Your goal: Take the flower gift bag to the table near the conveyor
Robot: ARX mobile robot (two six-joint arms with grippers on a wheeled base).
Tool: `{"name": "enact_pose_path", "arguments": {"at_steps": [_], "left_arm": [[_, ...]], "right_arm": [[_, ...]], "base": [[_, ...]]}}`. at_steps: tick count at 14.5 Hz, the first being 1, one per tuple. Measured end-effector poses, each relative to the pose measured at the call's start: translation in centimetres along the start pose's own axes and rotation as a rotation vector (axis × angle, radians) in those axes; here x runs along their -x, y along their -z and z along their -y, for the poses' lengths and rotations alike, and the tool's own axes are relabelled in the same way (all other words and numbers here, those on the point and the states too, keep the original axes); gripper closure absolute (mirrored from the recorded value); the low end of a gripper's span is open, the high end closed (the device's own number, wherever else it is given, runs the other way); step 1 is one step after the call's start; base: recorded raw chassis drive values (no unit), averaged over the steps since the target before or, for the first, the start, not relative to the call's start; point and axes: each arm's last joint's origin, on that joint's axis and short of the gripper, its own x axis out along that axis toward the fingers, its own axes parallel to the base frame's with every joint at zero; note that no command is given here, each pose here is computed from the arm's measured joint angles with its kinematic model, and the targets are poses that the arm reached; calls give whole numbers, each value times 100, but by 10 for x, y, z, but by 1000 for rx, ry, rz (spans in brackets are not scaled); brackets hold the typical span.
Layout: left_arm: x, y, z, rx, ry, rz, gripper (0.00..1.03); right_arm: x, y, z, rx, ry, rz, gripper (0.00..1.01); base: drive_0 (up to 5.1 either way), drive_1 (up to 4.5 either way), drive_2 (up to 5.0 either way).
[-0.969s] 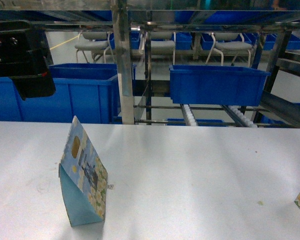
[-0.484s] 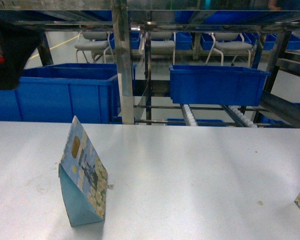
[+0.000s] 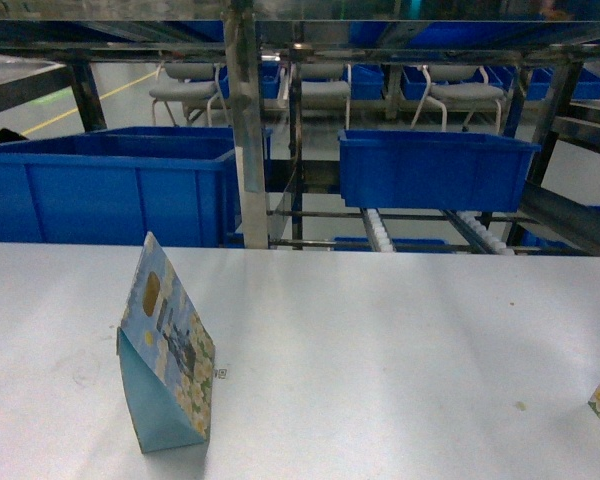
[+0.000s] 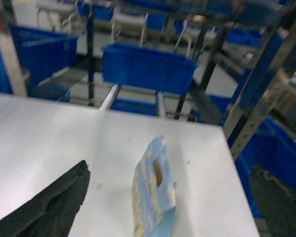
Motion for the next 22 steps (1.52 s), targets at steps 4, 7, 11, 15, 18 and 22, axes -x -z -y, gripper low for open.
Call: {"name": "enact_pose_path", "arguments": {"at_steps": [4, 7, 11, 15, 18, 22], "left_arm": [[29, 28, -11, -31, -22, -11, 51], [47, 40, -24, -31, -22, -4, 90], [69, 54, -25, -33, -17, -3, 101], [80, 61, -25, -33, -17, -10, 101], [87, 67, -25, -34, -17, 9, 101], [96, 65, -25, -34, -17, 20, 101]], "right_arm": [[1, 17, -10, -103, -11, 123, 51], [1, 24, -11, -114, -12, 135, 90], [-1, 35, -12, -116, -13, 129, 99], [-2, 45, -14, -116, -13, 133, 99], [-2, 45, -14, -117, -12, 134, 99], [-2, 45, -14, -117, -12, 134, 99]], "base": [[0, 0, 0], [0, 0, 0], [0, 0, 0], [0, 0, 0], [0, 0, 0], [0, 0, 0]]}}
